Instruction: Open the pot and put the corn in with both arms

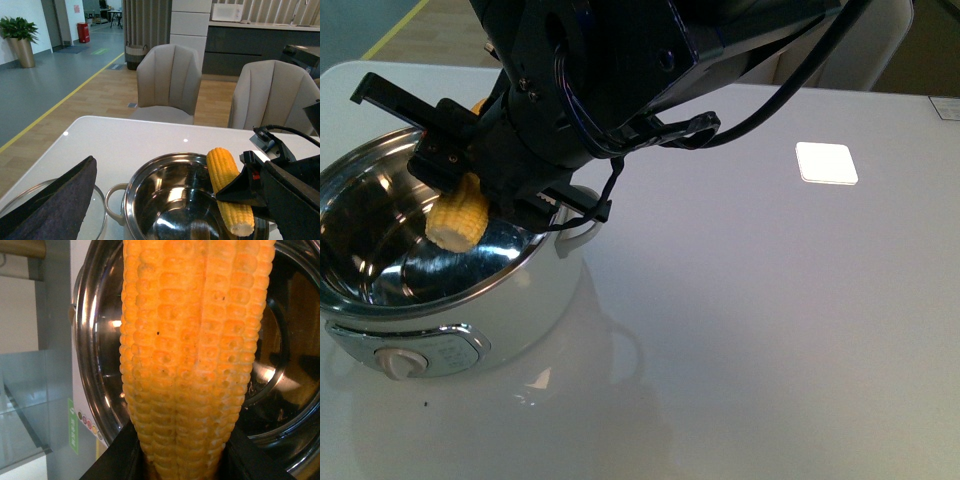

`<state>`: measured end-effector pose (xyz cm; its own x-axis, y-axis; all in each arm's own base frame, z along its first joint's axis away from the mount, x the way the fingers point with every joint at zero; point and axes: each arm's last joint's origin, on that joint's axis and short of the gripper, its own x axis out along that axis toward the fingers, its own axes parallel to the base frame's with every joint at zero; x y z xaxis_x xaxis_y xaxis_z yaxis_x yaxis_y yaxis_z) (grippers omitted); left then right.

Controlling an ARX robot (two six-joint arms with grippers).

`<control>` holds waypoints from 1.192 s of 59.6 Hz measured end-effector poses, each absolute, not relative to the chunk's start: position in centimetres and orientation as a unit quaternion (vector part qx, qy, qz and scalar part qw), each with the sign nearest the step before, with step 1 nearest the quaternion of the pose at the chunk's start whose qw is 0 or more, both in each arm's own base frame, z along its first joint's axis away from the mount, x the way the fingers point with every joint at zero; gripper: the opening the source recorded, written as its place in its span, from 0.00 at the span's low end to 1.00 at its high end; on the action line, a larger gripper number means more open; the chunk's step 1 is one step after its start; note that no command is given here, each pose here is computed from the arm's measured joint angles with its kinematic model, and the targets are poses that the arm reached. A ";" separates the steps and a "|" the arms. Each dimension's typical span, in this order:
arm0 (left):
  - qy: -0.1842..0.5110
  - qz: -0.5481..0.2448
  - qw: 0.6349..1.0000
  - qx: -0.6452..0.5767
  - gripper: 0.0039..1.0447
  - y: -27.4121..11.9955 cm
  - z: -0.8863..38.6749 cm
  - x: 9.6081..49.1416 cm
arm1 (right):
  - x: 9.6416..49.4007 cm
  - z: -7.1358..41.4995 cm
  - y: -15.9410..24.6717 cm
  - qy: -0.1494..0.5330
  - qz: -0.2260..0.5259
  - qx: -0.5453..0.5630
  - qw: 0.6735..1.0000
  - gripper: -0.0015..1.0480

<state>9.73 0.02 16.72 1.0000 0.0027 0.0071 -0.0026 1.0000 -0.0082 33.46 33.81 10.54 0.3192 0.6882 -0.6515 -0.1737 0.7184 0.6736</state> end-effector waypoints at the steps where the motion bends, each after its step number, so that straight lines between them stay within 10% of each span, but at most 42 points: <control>1: -0.004 0.001 1.000 -0.004 0.94 0.0 16.7 9.7 | 33.4 10.5 33.8 0.513 0.278 0.251 0.772 0.34; 22: -0.004 0.001 1.000 -0.004 0.94 0.0 16.7 9.7 | 33.5 10.3 32.9 0.508 0.276 0.281 0.767 0.93; 51: -0.004 0.001 1.000 -0.004 0.94 0.0 16.7 9.7 | 34.2 16.5 19.6 0.387 0.213 0.402 0.802 0.91; 71: -0.004 0.001 1.000 -0.004 0.94 0.0 16.7 9.7 | 26.5 19.6 6.0 0.301 0.065 0.318 0.896 0.91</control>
<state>9.73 0.02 16.72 1.0000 0.0027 0.0071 -0.0026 1.0000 -0.0082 26.54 6.01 19.62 0.8099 0.3088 -0.4987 0.0751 0.7887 0.6102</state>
